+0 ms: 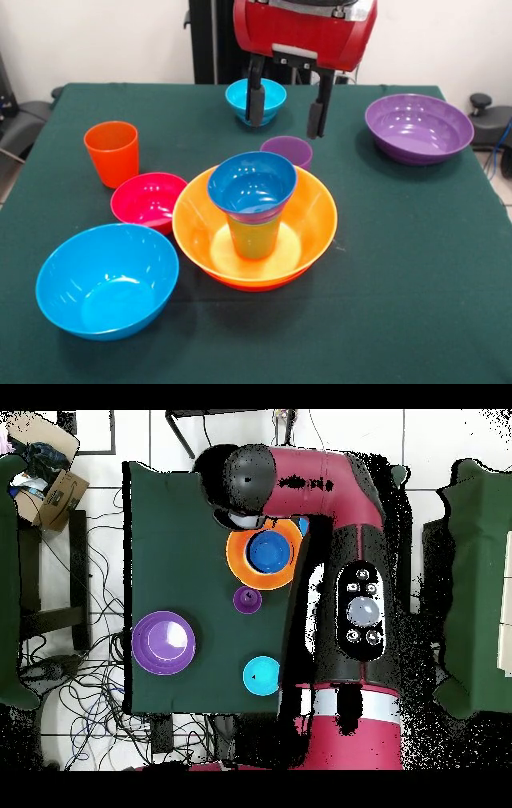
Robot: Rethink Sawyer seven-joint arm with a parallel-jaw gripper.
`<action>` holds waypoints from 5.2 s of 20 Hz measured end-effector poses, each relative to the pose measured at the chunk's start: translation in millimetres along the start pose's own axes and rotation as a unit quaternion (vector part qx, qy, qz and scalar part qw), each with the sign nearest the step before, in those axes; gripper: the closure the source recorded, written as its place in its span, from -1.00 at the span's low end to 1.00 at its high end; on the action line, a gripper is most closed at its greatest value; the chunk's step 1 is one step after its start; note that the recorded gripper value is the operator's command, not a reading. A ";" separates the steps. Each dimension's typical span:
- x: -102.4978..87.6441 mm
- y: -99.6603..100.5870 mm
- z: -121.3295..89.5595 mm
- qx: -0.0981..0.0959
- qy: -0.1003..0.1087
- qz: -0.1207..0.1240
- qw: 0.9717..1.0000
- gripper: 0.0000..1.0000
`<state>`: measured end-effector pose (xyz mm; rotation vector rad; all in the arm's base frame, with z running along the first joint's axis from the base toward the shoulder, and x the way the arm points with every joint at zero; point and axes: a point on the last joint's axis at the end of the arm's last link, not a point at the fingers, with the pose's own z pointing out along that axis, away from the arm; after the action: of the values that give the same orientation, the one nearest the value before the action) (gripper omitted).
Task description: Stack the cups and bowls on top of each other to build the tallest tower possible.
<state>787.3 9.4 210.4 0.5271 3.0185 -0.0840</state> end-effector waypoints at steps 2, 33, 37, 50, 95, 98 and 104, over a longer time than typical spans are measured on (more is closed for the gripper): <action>-0.4 -0.4 -0.1 0.001 -0.001 0.000 1.000 -1.00; 42.2 -44.4 14.8 0.014 0.053 0.011 0.998 -1.00; 40.6 -50.0 16.1 0.016 0.052 0.013 0.998 -1.00; 40.1 -41.3 18.0 0.012 0.051 0.003 0.999 -1.00; 14.3 72.0 67.1 -0.002 0.057 -0.044 0.997 -1.00; 9.6 78.0 76.4 -0.002 0.062 -0.044 0.997 -1.00; -3.6 83.4 90.4 -0.002 0.065 -0.039 0.997 -1.00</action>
<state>825.0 80.5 117.3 0.4290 3.1645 -0.0492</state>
